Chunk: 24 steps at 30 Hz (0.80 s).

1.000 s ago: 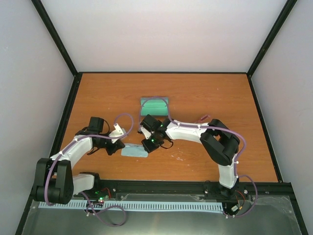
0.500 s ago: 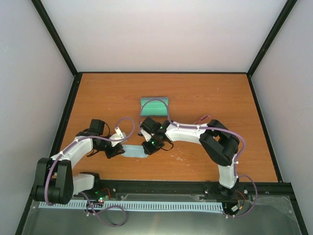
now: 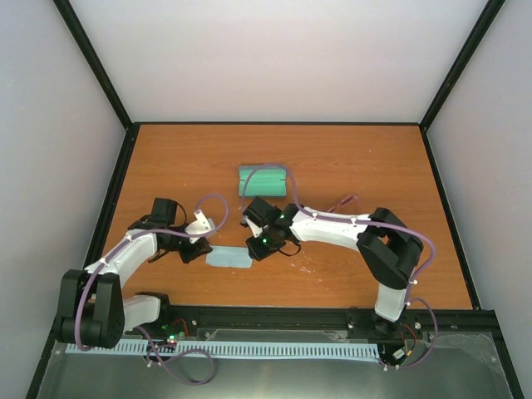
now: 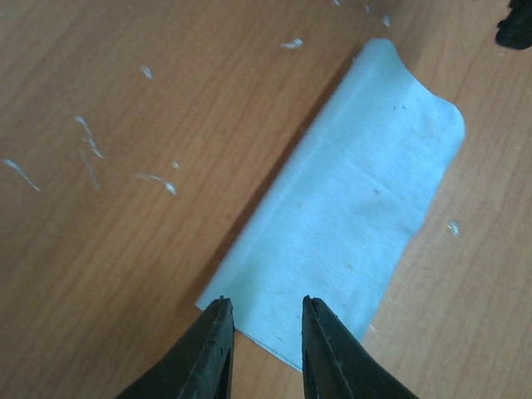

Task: Organize the sunglasses
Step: Fold the glasses cleaning cloth at the center of the board, then pick up the glasses cleaning cloth from the center of the board.

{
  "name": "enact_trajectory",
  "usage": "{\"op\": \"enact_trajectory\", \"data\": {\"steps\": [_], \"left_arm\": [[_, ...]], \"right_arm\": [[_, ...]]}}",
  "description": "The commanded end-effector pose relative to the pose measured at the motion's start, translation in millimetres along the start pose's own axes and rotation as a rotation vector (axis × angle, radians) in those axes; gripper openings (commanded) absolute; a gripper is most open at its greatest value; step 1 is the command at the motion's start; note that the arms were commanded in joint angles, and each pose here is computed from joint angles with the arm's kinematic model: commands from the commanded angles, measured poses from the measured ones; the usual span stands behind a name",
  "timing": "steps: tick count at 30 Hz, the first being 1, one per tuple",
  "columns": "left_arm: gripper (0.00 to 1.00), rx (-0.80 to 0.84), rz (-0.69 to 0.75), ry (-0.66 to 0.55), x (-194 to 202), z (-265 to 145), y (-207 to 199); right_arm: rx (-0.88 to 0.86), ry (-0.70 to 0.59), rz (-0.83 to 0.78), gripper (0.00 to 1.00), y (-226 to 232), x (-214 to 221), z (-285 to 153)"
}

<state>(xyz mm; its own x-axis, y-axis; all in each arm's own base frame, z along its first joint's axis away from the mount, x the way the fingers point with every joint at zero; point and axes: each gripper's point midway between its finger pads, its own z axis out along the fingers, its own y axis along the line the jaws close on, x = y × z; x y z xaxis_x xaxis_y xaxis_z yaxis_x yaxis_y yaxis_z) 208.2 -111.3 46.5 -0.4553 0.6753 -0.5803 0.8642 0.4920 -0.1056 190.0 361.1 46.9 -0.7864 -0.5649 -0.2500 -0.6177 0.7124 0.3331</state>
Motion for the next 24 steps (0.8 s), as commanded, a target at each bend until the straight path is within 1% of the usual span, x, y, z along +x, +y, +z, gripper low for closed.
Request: {"op": "enact_trajectory", "data": {"steps": [1,8,17,24], "left_arm": [[0.25,-0.026,0.014,-0.049,-25.7,-2.2,20.2],[0.24,-0.014,0.036,-0.019,-19.3,9.2,29.7],[0.25,-0.026,0.051,-0.014,-17.7,9.9,34.5],[0.26,-0.011,0.039,-0.015,-15.2,13.1,32.0]], "right_arm": [[0.066,-0.052,0.073,0.28,-21.3,-12.7,-6.7],[0.031,-0.009,0.071,0.3,-16.8,-25.5,16.7],[0.017,0.01,0.075,0.32,-14.9,-28.5,26.2],[0.007,0.035,0.094,0.29,-16.3,-21.4,35.2]]}}
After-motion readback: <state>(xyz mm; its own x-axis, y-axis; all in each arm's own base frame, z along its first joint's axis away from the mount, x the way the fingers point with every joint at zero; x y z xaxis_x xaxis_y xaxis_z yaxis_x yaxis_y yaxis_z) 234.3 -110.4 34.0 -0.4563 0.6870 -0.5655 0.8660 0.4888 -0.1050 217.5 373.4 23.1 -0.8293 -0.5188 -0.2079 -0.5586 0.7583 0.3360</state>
